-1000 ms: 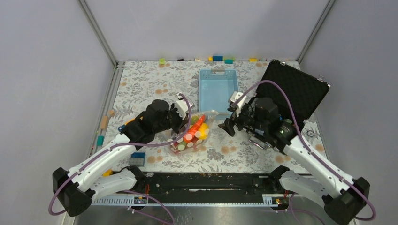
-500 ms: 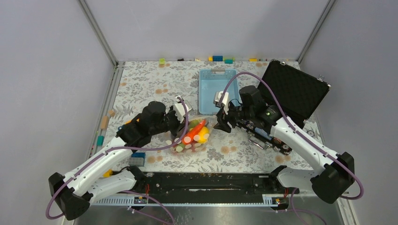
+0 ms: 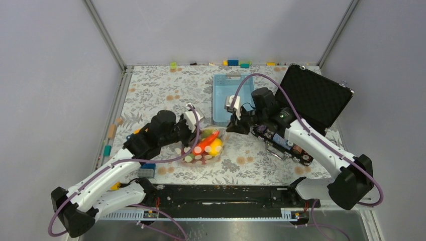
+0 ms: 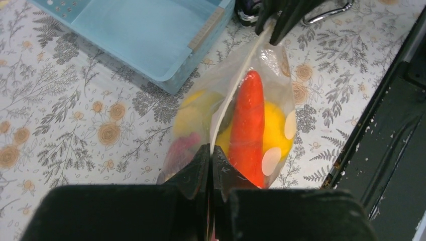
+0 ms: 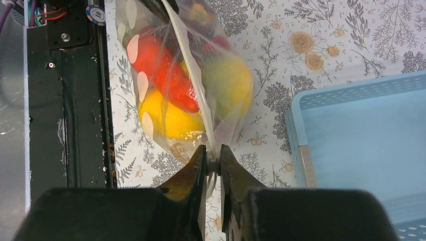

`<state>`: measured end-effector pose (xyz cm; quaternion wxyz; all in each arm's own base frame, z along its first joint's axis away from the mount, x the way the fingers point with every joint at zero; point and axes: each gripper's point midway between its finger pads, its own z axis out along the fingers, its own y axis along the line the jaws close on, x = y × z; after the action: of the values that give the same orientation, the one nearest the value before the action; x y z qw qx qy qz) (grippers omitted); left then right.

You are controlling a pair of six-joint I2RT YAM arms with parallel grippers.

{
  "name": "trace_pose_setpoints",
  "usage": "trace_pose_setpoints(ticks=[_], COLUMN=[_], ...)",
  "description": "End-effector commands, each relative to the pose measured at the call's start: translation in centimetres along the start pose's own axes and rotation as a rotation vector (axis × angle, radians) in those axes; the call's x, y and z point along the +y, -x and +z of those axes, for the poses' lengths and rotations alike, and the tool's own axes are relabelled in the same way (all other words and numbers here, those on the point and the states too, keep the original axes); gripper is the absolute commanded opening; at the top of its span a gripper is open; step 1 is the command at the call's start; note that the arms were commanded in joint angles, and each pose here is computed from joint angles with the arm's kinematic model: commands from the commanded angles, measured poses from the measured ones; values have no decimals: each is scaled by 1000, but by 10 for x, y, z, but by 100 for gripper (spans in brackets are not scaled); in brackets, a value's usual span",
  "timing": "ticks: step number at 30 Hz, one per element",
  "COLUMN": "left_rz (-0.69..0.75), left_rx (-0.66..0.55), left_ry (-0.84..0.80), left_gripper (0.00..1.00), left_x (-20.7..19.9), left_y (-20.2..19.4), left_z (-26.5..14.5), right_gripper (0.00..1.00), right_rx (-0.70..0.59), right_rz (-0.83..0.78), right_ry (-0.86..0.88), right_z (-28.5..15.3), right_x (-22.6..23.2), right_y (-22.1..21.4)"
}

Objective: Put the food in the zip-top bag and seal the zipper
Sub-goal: Zip the zipper food storage bag at the center of the board.

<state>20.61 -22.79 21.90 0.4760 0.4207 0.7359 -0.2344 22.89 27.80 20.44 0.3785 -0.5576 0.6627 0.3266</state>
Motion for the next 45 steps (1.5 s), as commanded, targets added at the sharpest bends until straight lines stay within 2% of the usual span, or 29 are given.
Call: trace_pose_setpoints(ticks=[1,3,5,11,13,17,25,38,41,43,45], left_rz=[-66,-198,-335,-423,-428,-460,-503,-491,-482,-456,-420], left_rx=[-165,-212,-238,-144,-105,-108,-107,-71,-72,-101,-139], left_ry=[209,471,733,1070,1123,1119,1138,1129,1061,929,792], left_gripper=[0,0,0,0,0,0,0,0,0,0,0], left_x=[35,77,114,153,160,165,174,176,171,158,141], left_y=[45,49,43,12,5,-3,-15,-21,-18,-9,-1], left_z=[-12,-25,-42,-50,-49,-43,-56,-53,-46,-33,-24], right_gripper=[6,1,0,0,0,0,0,0,1,9,12], right_rx=[-12,5,22,50,63,97,199,189,156,126,80], right_rz=[12,67,141,298,332,389,481,492,470,455,435], right_ry=[15,-3,-7,-46,-73,-129,-253,-285,-220,-204,-213], right_z=[-6,-7,-10,-19,-24,-32,-52,-68,-63,-59,-57], right_x=[3,4,11,32,35,39,40,52,58,57,50], right_y=[12,5,-2,-33,-41,-55,-82,-87,-80,-73,-61])
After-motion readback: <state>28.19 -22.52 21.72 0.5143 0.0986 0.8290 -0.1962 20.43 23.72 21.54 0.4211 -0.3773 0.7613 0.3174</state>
